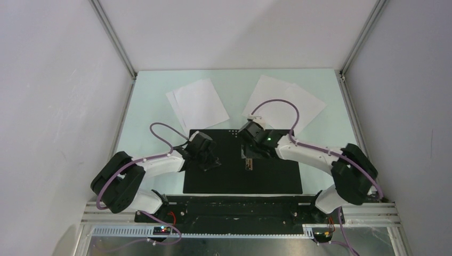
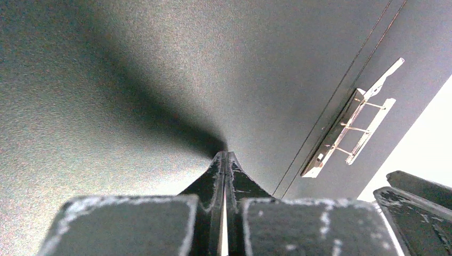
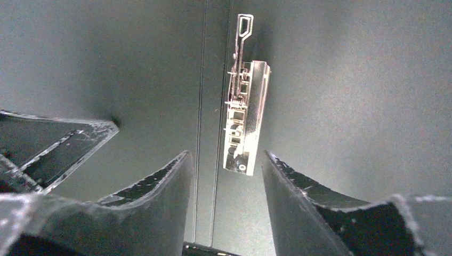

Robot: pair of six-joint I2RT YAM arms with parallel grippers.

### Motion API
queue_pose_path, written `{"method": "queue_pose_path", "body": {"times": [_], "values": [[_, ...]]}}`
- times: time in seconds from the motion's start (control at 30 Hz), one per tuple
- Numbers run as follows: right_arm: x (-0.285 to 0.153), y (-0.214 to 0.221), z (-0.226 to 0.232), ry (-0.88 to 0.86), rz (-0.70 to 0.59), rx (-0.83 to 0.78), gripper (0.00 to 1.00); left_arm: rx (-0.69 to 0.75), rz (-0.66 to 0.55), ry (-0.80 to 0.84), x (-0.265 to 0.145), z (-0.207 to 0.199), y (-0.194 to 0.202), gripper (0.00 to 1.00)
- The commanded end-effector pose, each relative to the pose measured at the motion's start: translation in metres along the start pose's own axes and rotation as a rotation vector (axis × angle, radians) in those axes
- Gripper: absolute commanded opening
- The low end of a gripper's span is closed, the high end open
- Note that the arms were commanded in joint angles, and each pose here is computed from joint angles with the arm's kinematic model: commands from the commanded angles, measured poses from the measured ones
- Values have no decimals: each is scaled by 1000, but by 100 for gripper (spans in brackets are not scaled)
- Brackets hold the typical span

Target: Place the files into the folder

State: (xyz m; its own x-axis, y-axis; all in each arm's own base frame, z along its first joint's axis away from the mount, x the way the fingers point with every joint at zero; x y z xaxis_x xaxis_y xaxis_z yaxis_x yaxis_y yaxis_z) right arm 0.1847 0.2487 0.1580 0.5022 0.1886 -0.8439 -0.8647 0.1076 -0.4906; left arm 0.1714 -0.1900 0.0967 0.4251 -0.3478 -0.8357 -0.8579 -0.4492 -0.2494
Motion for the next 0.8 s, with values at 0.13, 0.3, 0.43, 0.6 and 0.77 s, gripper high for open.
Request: {"method": "queue_pose_path", "body": {"times": [0.13, 0.3, 0.43, 0.6, 0.77], "values": [[-14, 0, -29, -192, 17, 148, 39, 65, 40, -205, 5, 37, 10, 0], [4, -6, -30, -239, 21, 135, 36, 81, 29, -196, 2, 38, 10, 0], [18, -14, -25, -217, 34, 116, 36, 100, 22, -188, -2, 37, 8, 0], [33, -18, -21, -158, 28, 95, 36, 131, 3, -188, -8, 35, 4, 0], [42, -20, -19, -117, 7, 74, 34, 159, -22, -175, -17, 31, -1, 0]]}}
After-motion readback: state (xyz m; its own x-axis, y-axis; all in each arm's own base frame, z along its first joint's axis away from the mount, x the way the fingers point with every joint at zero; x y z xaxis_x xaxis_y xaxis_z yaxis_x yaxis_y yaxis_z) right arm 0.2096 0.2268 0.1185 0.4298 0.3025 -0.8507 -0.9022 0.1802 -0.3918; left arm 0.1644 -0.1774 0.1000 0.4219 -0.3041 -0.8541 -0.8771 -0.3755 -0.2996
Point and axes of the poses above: each gripper's point midway between its finger pads, its own x axis out along the fingers, its own z axis along the line the jaws close on, y = z × x, the point moved 10 cm from there along -x, back along the fingers, and after that the axes turned 7 degrees about x, right-handed, at the moved point
